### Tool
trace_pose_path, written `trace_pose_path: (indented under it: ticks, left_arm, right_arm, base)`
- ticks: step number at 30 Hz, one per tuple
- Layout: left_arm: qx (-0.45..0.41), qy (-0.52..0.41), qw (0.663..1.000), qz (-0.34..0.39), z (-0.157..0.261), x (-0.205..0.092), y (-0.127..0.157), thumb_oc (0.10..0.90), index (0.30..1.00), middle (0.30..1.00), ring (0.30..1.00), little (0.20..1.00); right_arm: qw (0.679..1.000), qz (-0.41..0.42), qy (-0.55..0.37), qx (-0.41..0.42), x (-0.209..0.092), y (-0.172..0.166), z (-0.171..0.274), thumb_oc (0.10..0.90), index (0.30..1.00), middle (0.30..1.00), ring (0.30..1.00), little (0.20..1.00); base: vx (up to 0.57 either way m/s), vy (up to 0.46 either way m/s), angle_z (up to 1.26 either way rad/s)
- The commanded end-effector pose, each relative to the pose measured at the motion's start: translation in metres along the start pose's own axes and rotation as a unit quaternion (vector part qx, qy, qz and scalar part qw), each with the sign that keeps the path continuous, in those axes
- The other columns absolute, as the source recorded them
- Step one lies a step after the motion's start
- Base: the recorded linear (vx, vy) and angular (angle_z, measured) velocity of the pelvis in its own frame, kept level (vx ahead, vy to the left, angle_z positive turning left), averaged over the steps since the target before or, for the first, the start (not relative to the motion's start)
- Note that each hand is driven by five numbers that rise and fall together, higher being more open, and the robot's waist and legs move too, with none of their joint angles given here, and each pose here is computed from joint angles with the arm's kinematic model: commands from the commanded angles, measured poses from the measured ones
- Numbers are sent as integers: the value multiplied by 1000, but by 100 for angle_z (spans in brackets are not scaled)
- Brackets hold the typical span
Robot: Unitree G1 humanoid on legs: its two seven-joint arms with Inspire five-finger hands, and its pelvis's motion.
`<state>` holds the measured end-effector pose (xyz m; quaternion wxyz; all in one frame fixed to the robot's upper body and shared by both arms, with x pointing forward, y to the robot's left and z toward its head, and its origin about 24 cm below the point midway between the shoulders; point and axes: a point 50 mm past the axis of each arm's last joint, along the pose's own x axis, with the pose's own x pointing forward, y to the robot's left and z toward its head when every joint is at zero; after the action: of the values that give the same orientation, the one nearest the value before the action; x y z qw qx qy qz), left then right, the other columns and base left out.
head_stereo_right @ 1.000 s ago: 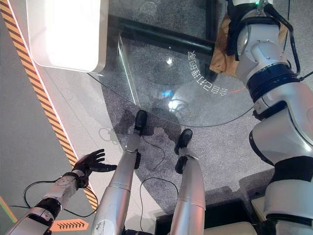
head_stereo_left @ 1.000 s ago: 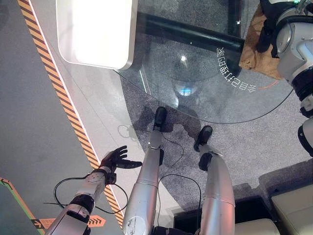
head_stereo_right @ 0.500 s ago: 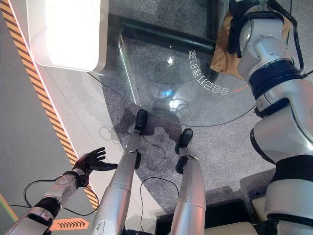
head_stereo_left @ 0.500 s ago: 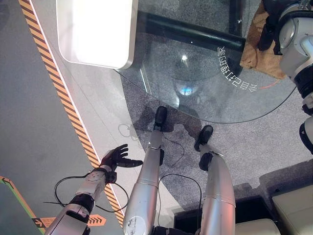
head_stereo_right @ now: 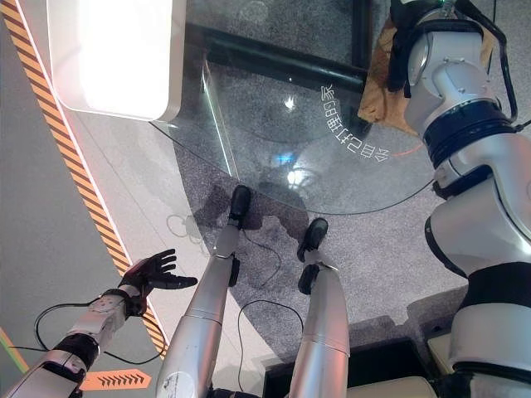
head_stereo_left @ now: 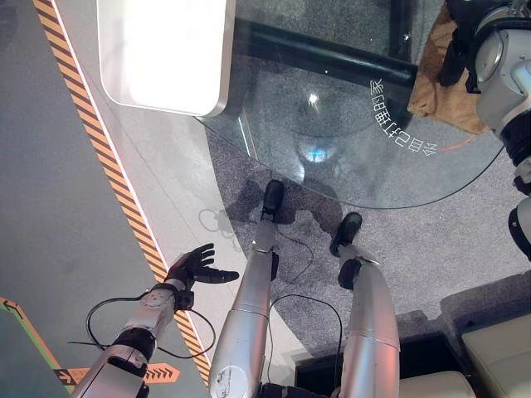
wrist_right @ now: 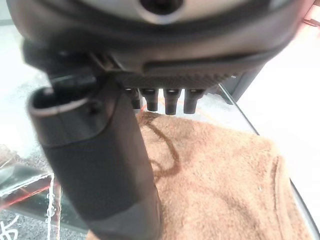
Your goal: Wipe the table with a cloth and put it in the basket.
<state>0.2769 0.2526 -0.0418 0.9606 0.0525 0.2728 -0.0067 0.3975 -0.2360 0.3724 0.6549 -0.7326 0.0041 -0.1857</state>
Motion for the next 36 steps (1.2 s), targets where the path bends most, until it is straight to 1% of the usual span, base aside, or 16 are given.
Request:
trace_pose_path:
  ticks: [1,36]
  left_arm:
    - [12,55,998,27,-34,-16,21,800,900,900,900,900]
    - [21,51,998,29,-29,-16,27,800,900,900,900,900]
  right_arm:
    - [996,36,51,-58,-1,5,-35,100,300,300,300,200]
    - [996,70,45,-32,-1,16,-38,100,300,300,300,200]
  base:
    - [0,0,0]
    - [-1,-5,0]
